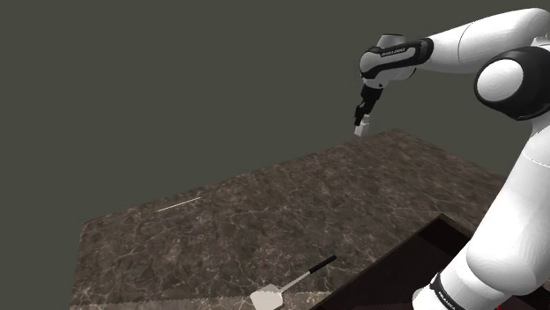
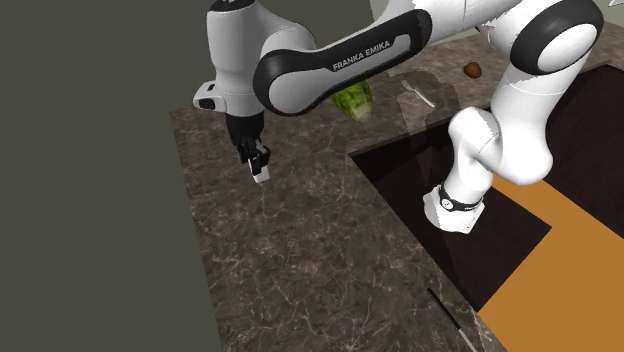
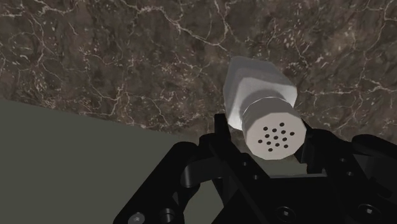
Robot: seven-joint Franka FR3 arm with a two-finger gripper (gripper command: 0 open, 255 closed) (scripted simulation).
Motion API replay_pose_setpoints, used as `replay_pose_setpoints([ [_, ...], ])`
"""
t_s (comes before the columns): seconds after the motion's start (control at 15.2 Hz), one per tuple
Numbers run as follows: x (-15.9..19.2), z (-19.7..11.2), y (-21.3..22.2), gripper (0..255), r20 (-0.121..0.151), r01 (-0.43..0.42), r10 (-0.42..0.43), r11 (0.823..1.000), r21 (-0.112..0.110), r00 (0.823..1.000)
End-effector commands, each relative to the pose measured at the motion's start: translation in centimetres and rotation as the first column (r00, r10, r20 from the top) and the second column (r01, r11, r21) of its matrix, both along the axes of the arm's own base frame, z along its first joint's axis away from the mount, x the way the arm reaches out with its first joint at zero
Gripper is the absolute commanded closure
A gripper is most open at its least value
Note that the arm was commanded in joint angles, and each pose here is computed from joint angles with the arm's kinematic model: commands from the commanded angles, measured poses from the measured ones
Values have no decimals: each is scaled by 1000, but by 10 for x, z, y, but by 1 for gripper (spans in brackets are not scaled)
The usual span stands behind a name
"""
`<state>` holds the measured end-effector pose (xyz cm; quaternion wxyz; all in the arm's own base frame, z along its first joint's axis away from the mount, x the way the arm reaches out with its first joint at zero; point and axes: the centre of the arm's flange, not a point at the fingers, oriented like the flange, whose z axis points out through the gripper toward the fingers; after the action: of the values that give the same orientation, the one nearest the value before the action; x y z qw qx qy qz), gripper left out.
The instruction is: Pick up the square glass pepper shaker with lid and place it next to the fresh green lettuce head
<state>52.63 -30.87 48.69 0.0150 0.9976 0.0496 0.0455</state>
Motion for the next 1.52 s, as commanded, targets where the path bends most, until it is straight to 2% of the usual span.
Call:
replay_pose_setpoints([
  [0.0, -1, 12, 0, 255, 0, 0, 0, 1000, 0, 1000],
  [0.2, -1, 24, 0, 255, 0, 0, 0, 1000, 0, 1000],
  [1.45, -250, 24, -24, 255, 0, 0, 0, 1000, 0, 1000],
])
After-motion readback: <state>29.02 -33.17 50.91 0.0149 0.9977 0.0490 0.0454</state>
